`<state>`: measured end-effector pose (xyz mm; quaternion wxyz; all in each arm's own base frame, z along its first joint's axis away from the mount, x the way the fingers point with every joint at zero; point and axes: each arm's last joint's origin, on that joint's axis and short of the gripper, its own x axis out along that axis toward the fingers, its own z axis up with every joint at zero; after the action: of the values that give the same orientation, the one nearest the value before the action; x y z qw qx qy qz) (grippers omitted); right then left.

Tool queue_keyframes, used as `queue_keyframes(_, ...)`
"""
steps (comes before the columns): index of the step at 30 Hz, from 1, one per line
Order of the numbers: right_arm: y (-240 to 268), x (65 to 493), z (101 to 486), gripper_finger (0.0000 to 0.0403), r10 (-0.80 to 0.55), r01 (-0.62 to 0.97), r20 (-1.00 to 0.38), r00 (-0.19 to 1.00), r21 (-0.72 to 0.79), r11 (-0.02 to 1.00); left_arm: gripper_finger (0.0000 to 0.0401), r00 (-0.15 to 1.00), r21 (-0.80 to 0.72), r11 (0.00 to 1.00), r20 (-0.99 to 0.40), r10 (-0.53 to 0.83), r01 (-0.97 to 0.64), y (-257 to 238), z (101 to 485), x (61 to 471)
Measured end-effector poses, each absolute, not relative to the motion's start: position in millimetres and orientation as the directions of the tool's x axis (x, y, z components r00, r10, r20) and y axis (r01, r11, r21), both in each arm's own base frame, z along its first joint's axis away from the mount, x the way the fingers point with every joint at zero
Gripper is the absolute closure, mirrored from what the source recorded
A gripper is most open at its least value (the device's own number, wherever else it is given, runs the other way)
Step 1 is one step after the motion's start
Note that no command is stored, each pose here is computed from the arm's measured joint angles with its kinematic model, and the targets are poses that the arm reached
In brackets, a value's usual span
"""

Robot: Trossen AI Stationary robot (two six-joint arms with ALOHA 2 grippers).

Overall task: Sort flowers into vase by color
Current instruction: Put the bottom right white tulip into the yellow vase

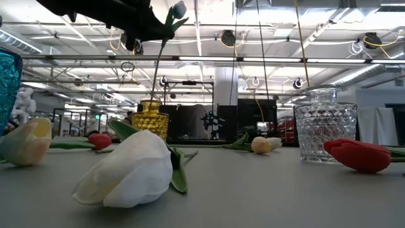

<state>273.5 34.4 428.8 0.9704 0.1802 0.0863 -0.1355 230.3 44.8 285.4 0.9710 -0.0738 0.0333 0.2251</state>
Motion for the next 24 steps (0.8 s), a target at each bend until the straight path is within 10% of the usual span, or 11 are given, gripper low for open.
queue_keyframes(24, 34, 273, 429, 0.0227, -0.232, 0.293, -0.217, 0.948, 0.318, 0.902, 0.0363, 0.937, -0.242, 0.908, -0.167, 0.307, -0.341, 31, 279, 232)
